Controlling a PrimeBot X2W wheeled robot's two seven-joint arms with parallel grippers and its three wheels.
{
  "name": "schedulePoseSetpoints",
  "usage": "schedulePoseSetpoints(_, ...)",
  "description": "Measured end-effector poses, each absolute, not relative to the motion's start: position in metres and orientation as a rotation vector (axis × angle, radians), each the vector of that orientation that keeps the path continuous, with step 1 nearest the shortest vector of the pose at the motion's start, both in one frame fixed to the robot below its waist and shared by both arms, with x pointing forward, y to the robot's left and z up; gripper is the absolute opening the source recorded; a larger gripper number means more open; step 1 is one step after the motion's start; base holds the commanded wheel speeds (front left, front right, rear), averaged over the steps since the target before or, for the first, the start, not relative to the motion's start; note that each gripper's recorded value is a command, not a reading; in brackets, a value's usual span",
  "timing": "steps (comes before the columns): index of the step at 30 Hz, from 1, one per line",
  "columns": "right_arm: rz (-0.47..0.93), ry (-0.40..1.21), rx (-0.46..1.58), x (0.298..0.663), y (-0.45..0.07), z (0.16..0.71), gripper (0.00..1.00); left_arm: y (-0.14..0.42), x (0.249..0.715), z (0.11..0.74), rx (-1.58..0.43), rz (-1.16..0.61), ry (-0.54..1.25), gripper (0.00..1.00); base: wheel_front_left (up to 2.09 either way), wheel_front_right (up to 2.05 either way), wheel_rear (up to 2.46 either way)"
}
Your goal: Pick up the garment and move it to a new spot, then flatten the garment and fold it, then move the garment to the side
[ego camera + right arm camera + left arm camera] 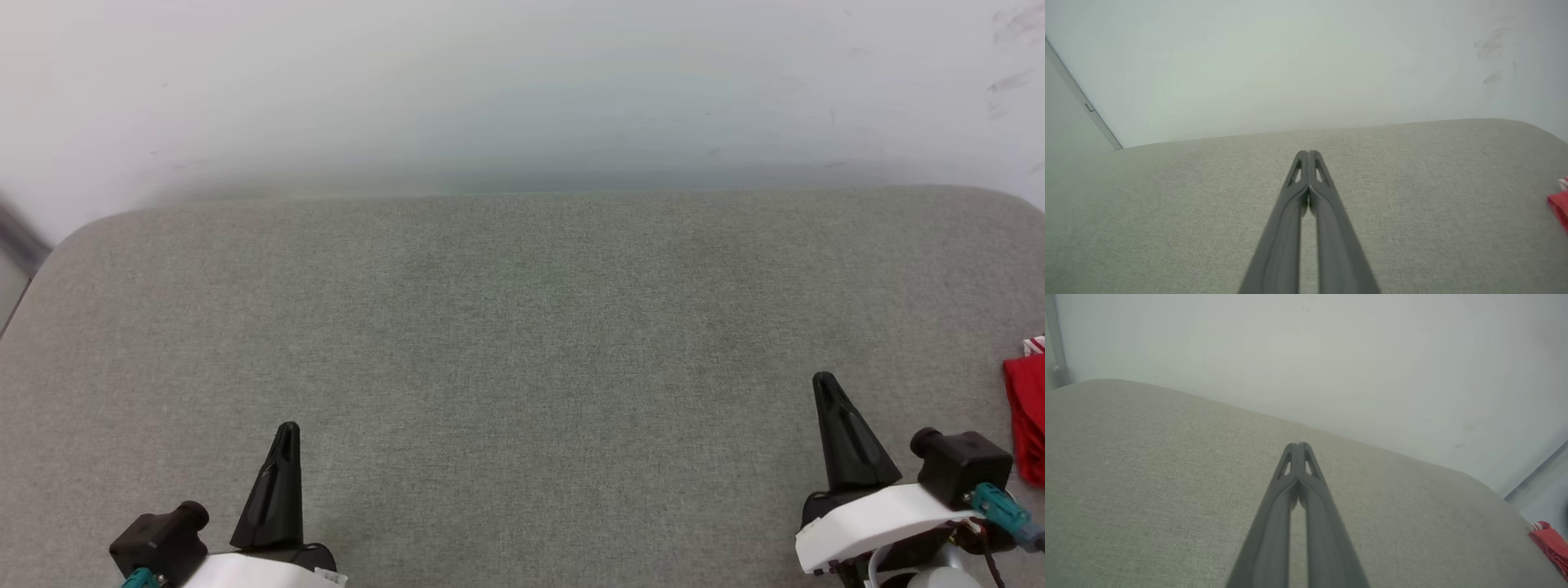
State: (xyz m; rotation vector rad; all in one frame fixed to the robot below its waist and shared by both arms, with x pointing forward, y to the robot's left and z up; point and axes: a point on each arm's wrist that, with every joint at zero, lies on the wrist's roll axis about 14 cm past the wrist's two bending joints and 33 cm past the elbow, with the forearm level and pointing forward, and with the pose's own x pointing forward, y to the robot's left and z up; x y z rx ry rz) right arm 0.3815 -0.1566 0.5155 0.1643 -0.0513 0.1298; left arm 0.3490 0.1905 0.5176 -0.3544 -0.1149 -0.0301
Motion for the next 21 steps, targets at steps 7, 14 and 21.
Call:
schedulePoseSetpoints(7,0.103,-0.026,0.301,0.382,-0.163,0.511,0.0,0.194,0.353,0.513,-0.473,-0.012,-0.093,0.0,0.0,0.0,0.0)
schedulePoseSetpoints(14,0.077,-0.007,0.427,0.382,-0.168,0.508,0.0,0.196,0.357,0.511,-0.583,0.004,-0.077,0.0,0.0,0.0,0.0)
schedulePoseSetpoints(21,0.056,0.004,0.544,0.382,-0.173,0.505,0.0,0.198,0.359,0.506,-0.682,0.018,-0.056,0.0,0.0,0.0,0.0)
